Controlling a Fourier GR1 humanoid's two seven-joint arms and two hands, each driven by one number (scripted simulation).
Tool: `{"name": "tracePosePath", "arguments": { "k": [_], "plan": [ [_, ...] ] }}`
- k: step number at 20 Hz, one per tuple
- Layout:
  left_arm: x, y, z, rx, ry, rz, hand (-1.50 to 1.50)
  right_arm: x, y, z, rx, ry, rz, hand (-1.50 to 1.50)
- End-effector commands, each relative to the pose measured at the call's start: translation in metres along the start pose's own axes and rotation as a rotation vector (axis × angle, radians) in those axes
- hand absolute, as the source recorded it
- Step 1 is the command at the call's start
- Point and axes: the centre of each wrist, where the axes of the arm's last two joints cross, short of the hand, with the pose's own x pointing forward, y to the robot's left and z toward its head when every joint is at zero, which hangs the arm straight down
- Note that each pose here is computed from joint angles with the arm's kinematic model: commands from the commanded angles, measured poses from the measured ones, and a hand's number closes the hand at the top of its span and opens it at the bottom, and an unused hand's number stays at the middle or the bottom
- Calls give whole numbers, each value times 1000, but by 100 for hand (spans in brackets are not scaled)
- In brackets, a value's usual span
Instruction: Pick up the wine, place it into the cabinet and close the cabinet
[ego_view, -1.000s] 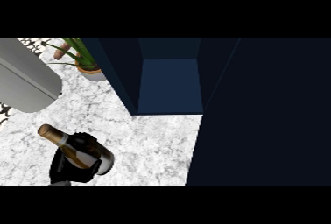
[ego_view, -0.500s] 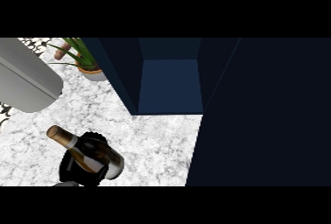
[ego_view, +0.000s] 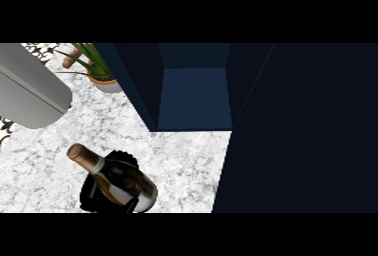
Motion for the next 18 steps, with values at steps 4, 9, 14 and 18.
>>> {"name": "tracePosePath", "arguments": {
  "k": [4,9,14,18],
  "plan": [
    [27,-32,-27,-34,9,22,150,38,-12,36,4,-75,-30,-150],
    [46,-68,-32,-12,-49,-12,150,25,-8,33,-22,-77,-14,-150],
    [45,-93,-55,31,-74,-76,150,29,-16,34,0,-89,5,-150],
    [48,-81,-73,95,-77,-111,150,31,-15,39,4,-76,0,-150]
  ]
}}
